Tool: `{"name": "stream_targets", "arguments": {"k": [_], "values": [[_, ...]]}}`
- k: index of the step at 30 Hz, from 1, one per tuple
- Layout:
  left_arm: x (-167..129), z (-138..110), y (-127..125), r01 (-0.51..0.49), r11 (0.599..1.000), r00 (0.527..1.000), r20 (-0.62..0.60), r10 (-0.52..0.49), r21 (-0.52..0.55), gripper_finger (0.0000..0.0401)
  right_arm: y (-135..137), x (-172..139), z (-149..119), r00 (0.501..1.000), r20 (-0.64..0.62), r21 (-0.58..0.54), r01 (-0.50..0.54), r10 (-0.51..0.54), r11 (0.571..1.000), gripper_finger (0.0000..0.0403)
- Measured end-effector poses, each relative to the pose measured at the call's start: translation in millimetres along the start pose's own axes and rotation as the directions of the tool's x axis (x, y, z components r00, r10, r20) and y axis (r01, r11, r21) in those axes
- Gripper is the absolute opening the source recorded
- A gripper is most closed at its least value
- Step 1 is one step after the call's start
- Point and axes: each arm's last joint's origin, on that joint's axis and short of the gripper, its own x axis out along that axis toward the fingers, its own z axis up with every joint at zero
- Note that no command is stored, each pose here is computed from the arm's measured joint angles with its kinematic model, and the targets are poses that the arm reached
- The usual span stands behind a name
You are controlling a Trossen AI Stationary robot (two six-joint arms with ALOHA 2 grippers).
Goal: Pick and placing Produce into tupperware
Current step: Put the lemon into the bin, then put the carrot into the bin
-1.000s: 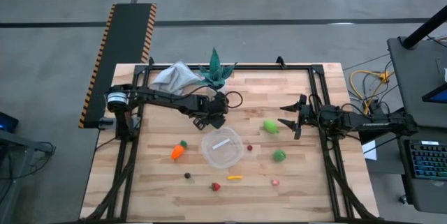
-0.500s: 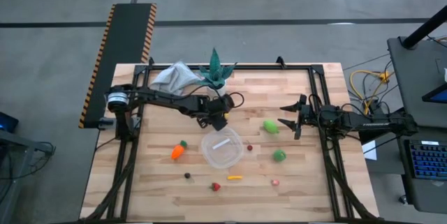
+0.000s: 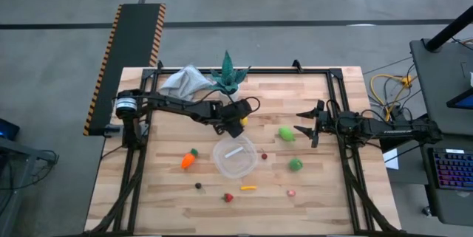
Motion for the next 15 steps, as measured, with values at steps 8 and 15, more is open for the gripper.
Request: {"name": "stream_targets", "arguments": {"k": [8,15], "values": [[-18,2,14,-0.120,0.968,0.992,-0.059,0.110,-0.218,0.0225,0,0,0,1.000,0.000,0.000,0.000,0.000,1.000,0.0242],[-62,11,24,-0.147,0.836,0.982,0.025,0.188,-0.529,0.0182,0,0,0,1.000,0.001,0.000,0.000,0.000,1.000,0.0246]]}}
